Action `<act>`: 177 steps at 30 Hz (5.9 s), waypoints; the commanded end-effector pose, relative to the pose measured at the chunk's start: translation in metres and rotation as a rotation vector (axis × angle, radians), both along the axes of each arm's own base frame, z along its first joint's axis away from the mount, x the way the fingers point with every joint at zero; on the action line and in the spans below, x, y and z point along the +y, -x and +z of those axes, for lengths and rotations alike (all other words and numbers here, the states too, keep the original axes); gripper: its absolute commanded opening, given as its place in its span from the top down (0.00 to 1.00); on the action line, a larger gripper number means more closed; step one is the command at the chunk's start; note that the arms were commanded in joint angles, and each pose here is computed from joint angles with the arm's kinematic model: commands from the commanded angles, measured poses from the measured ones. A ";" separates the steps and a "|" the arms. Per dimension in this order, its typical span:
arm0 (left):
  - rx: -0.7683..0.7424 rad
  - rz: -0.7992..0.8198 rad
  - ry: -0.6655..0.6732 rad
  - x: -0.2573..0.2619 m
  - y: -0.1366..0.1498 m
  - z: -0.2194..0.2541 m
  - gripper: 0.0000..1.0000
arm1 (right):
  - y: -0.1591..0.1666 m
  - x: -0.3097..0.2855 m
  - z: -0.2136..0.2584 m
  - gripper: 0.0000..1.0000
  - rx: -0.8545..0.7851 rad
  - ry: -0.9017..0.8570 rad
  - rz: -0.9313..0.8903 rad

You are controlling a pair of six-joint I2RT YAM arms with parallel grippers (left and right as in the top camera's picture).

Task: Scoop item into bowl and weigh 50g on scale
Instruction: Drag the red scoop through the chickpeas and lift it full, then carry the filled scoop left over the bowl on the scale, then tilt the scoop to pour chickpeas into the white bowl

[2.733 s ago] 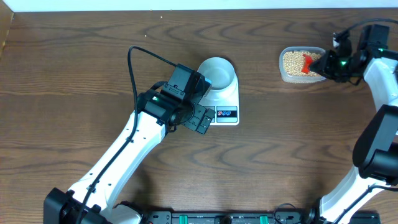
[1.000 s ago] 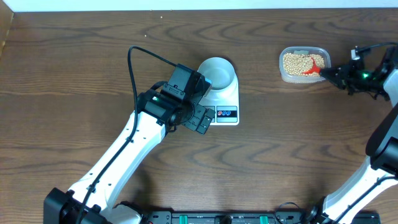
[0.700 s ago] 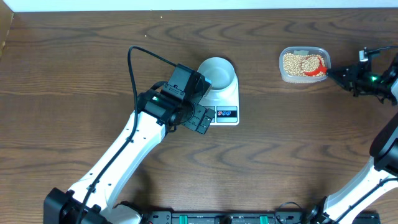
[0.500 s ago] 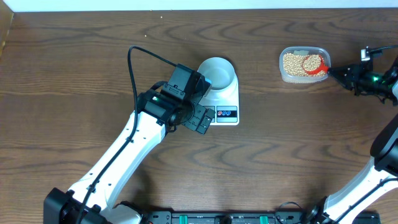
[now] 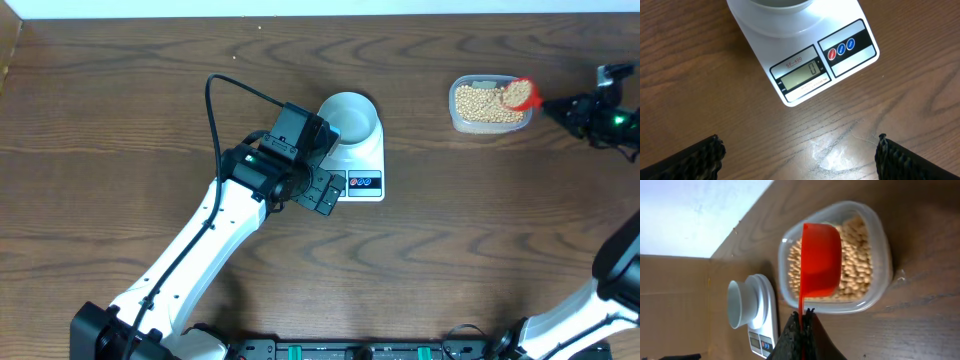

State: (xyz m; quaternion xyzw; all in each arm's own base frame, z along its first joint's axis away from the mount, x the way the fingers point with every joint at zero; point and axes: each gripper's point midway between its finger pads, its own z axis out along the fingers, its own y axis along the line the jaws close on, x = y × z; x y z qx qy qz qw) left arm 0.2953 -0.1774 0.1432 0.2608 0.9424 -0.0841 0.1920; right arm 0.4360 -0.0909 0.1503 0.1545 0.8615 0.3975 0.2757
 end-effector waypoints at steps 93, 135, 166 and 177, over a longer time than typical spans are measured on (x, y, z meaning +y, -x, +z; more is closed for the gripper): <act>-0.016 -0.007 -0.009 0.003 -0.002 0.003 0.02 | 0.017 0.295 0.046 0.99 -0.154 0.302 0.485; -0.016 -0.007 -0.009 0.003 -0.002 0.003 0.02 | 0.021 0.314 0.033 0.99 -0.218 0.514 0.529; -0.016 -0.007 -0.009 0.003 -0.002 0.003 0.02 | 0.021 0.315 0.034 0.99 -0.270 0.549 0.580; -0.016 -0.007 -0.009 0.003 -0.002 0.003 0.02 | 0.021 0.315 0.034 0.98 -0.299 0.573 0.611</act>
